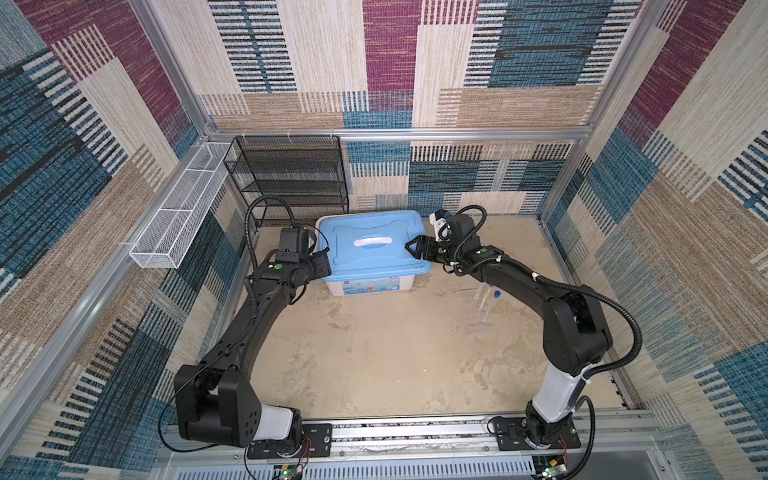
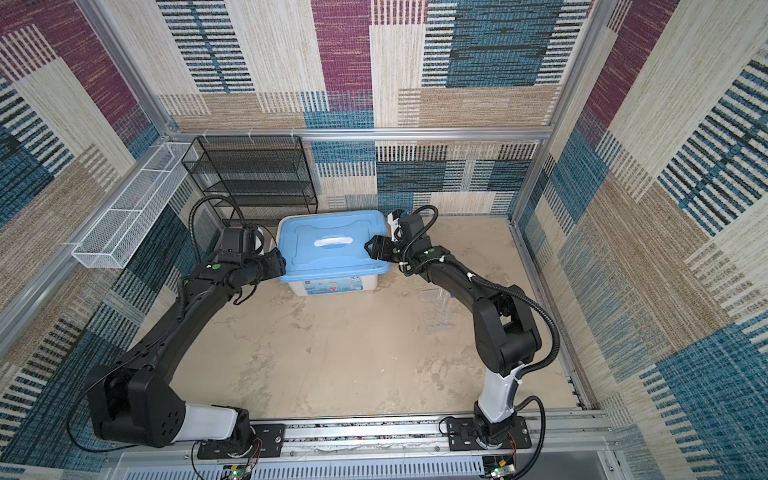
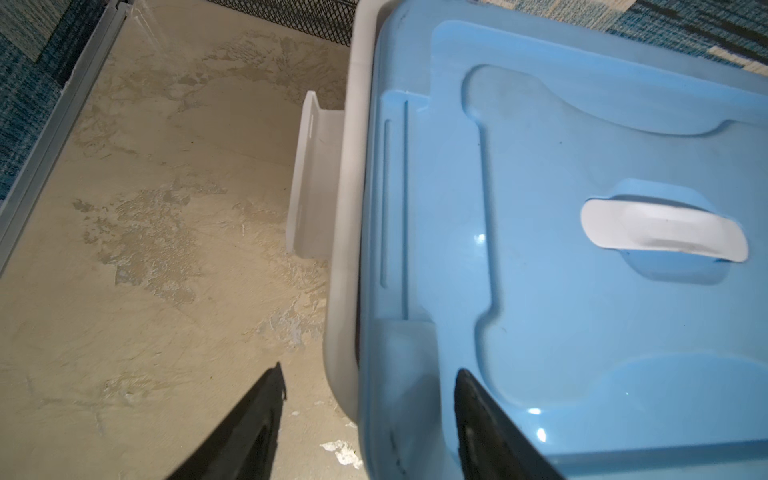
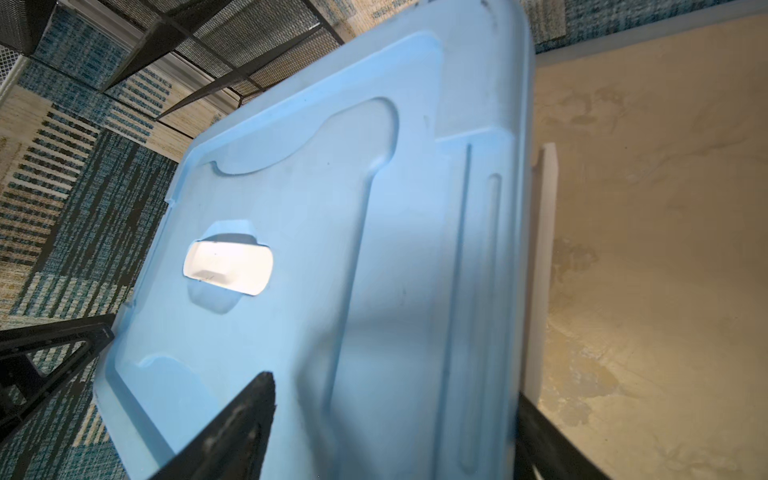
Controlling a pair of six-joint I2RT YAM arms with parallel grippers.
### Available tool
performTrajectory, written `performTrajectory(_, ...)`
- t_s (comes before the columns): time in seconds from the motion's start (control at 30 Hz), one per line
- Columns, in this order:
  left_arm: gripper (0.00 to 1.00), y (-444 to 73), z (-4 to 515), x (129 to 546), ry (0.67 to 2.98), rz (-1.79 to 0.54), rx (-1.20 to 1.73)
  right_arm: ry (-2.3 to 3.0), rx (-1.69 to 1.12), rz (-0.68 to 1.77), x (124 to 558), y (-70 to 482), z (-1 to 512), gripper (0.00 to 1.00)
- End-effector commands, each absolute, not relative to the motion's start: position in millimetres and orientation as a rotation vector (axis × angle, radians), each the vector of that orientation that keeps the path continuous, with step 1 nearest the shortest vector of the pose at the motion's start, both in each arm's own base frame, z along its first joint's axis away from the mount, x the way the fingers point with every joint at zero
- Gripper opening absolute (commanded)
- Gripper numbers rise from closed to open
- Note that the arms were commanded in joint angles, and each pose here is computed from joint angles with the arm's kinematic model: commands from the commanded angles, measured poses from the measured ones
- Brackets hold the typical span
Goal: Organize the chemistry lab equipment
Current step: 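Hold the lidded bin with both grippers and rotate it on the table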
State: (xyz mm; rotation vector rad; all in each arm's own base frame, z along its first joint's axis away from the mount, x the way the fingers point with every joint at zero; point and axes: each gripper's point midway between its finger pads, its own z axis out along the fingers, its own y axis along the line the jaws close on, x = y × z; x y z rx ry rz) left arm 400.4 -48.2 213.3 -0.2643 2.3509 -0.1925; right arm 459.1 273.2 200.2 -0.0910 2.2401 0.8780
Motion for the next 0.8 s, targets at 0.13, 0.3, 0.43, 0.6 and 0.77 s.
performTrajectory(0.13,0.67,-48.6,216.1,411.1,2.322,-0.239,-0.276,2.195,-0.077,0.788,464.7,266.4,218.2,0.84)
performTrajectory(0.3,0.67,-44.1,212.6,409.6,2.310,-0.238,-0.297,2.190,-0.117,0.774,466.6,277.5,224.7,0.86)
performTrajectory(0.43,0.69,-42.3,207.0,407.9,2.304,-0.259,-0.320,2.167,-0.159,0.726,469.5,279.2,220.6,0.86)
performTrajectory(0.6,0.75,-50.3,199.5,411.4,2.299,-0.356,-0.334,2.099,-0.203,0.676,468.8,273.9,214.1,0.86)
performTrajectory(0.77,0.75,-56.6,194.7,413.6,2.293,-0.417,-0.337,1.990,-0.236,0.688,461.5,270.9,223.8,0.86)
